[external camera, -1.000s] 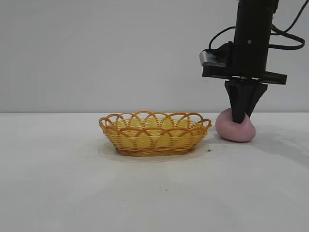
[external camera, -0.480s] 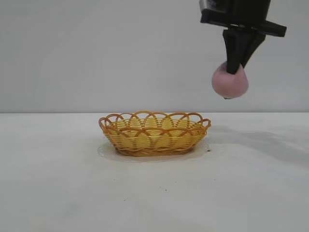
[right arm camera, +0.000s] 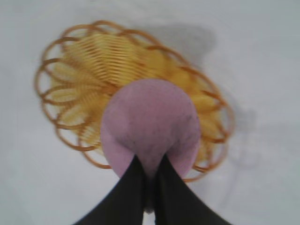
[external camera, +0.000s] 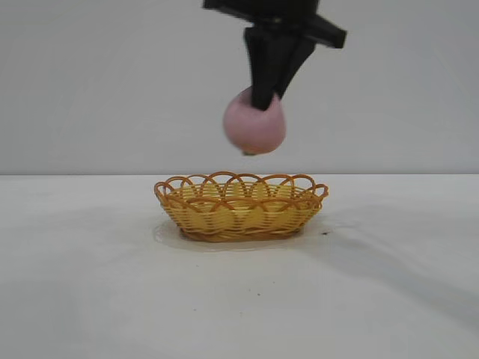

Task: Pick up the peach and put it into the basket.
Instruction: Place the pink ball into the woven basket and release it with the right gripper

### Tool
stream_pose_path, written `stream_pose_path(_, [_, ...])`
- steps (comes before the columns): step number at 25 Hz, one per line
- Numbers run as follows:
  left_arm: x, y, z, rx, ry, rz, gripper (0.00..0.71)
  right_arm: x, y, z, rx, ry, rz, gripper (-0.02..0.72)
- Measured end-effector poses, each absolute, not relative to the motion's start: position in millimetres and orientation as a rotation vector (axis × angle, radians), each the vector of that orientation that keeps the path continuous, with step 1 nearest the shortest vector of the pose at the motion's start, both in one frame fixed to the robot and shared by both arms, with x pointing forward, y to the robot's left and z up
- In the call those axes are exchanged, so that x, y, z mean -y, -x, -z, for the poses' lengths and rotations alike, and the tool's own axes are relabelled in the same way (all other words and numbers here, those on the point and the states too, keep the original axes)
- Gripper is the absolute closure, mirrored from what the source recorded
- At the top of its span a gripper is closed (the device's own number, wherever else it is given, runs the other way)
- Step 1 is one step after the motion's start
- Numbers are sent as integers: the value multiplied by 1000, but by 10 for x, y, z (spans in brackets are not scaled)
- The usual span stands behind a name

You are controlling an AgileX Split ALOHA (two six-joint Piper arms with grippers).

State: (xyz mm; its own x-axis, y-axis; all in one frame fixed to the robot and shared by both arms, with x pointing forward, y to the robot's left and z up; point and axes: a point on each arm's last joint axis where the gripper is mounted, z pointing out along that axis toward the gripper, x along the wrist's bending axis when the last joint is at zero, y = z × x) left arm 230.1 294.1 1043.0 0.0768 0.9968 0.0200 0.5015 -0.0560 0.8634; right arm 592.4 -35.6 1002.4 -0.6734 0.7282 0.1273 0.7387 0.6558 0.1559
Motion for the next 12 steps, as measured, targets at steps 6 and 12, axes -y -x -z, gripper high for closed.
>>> stream_pose_path(6, [-2941,-2301,-10430,-1510,-1650,-889,191,322,-5963,-9768,2804,1235,212,703])
stream_pose_path(12, [-2941,-2301,-10430,-1510,-1650,-889,191,310,-5971,-9691,2790,1234,193,648])
